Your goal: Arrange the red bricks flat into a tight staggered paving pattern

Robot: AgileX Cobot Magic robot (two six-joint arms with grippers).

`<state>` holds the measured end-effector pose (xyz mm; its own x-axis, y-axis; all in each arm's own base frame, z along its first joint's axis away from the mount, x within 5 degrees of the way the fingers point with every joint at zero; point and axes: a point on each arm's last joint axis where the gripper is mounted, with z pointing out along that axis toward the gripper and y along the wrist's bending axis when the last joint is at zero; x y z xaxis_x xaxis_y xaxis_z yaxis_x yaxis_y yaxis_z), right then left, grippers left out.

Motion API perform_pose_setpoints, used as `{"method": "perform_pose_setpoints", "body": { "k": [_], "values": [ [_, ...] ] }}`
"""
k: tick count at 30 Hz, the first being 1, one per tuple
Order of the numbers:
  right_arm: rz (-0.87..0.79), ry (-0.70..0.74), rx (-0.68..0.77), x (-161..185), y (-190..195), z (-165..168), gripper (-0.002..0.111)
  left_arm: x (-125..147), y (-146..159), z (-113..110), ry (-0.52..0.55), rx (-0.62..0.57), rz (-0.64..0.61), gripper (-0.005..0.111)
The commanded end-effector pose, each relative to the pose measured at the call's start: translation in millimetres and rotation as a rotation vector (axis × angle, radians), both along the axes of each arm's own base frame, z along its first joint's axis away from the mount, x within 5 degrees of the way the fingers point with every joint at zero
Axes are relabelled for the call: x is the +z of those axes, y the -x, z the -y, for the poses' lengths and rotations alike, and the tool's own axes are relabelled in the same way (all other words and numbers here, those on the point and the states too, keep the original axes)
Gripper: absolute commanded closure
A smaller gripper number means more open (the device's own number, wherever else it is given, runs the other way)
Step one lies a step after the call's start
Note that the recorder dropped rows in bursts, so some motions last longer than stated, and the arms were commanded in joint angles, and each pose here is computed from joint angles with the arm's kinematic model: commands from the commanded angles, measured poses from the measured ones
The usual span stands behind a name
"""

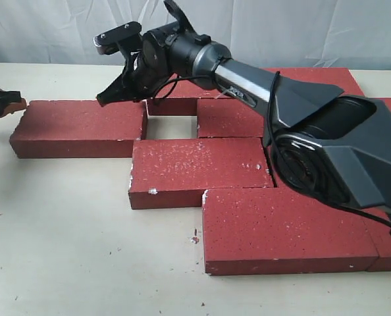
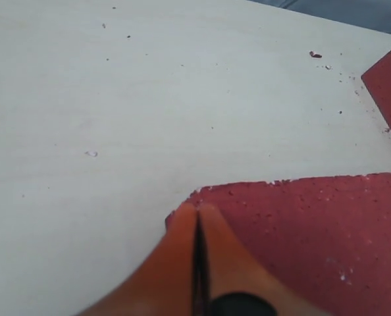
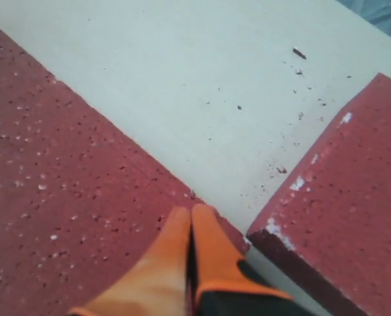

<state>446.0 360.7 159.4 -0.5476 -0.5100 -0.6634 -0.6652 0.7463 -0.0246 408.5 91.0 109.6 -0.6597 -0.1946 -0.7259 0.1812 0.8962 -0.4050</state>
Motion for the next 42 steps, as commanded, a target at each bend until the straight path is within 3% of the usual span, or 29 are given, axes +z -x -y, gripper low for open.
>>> {"method": "perform_pose_setpoints", "body": {
  "k": [1, 6, 13, 18, 26, 32, 36, 42],
  "values": [
    [-0.007, 0.102, 0.059, 44.4, 9.7, 15.4, 0.109, -1.9, 5.8, -6.4, -0.004, 0.011, -0.062, 0.107],
    [-0.063, 0.304, 0.119, 83.2, 28.0, 39.8, 0.109, 12.8, 15.1, -17.9, -0.015, 0.041, -0.103, 0.107],
    [-0.101, 0.318, 0.103, 112.0, 40.0, 58.6, 0.109, 17.6, 37.1, -16.3, -0.081, 0.084, -0.144, 0.107],
    [-0.153, 0.41, 0.088, 118.3, 61.7, 89.1, 0.109, 20.6, 44.9, -21.8, -0.145, 0.154, -0.155, 0.107],
    [-0.088, 0.334, 0.023, 110.6, 94.1, 157.7, 0.109, 14.1, 43.1, -15.3, -0.053, 0.135, -0.159, 0.107],
    [-0.08, 0.309, -0.064, 79.8, 106.9, 208.8, 0.109, 13.8, 43.2, -14.1, -0.043, 0.125, -0.158, 0.107],
    [0.049, 0.341, -0.04, 78.4, 100.3, 216.7, 0.109, 13.9, 42.1, -9.8, -0.046, 0.111, -0.158, 0.107],
    [0.062, 0.285, -0.067, 80.6, 98.5, 213.6, 0.109, 11.0, 35.7, 6.4, -0.12, 0.107, -0.172, 0.107]
  ]
}}
